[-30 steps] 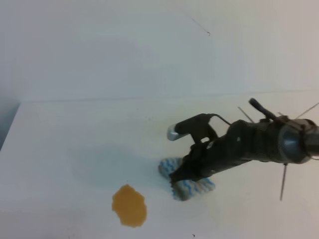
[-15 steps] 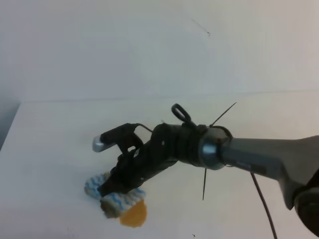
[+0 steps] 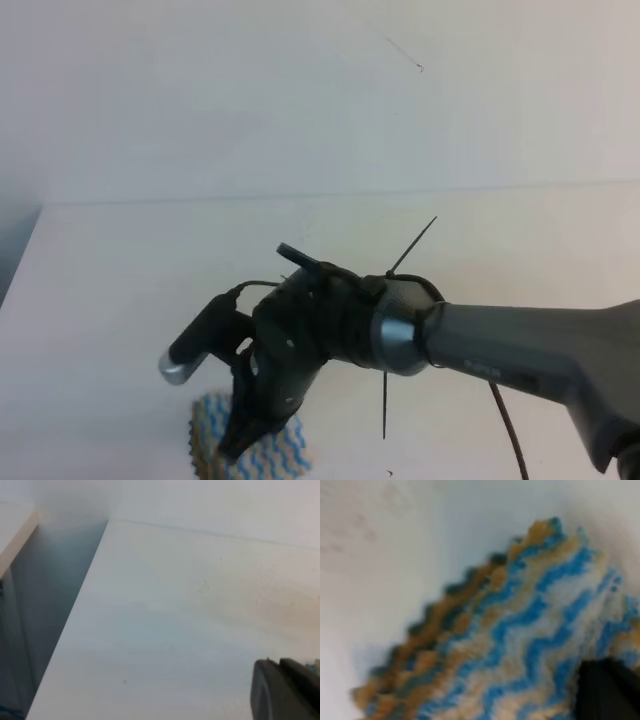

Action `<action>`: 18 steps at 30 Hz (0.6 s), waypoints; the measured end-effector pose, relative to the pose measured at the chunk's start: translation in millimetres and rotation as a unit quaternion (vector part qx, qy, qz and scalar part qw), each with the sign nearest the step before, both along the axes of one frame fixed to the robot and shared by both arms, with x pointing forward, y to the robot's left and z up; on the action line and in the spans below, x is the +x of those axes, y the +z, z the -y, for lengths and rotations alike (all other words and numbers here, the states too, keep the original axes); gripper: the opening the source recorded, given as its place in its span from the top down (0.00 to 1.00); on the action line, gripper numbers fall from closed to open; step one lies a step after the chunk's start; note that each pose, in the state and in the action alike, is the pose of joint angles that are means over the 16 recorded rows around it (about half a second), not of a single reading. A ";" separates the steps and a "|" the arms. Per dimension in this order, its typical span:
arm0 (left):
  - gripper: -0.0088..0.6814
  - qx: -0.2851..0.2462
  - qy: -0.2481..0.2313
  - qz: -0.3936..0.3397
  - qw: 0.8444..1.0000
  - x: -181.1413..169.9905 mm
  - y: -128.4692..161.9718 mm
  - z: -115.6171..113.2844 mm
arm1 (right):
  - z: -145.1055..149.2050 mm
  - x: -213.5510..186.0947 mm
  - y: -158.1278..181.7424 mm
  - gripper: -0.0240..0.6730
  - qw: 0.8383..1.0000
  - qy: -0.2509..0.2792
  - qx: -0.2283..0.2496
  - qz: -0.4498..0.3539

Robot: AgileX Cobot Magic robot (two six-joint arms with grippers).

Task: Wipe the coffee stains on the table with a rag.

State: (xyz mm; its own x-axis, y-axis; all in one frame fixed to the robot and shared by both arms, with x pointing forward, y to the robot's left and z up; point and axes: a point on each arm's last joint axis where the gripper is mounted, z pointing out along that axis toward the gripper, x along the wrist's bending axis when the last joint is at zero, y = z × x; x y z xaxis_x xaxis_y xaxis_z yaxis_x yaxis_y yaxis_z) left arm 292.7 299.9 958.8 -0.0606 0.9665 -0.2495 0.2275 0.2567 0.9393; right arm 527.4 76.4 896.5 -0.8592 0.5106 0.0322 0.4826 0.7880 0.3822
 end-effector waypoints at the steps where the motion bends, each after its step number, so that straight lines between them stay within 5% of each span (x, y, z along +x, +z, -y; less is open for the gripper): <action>1: 0.99 0.000 0.000 0.000 1.000 0.0 0.0 0.0 | 3.7 -0.3 2.1 0.96 1.000 0.003 -0.015 0.010; 9: 0.99 0.000 0.000 0.000 1.000 0.0 0.0 0.0 | 36.4 4.6 28.9 0.96 0.994 0.000 -0.071 0.087; 18: 0.99 0.000 0.000 0.000 1.000 0.0 -0.8 0.0 | 51.4 3.7 41.6 0.96 0.996 -0.018 -0.045 0.081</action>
State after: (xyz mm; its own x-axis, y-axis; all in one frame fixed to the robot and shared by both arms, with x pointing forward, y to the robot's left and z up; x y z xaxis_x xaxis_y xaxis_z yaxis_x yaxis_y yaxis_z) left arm 292.6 300.0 958.0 -0.0606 0.9665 -0.2493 0.2275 0.2566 0.9394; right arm 531.1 25.0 938.1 -0.8303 0.5358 -0.1531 0.4490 0.8060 0.3857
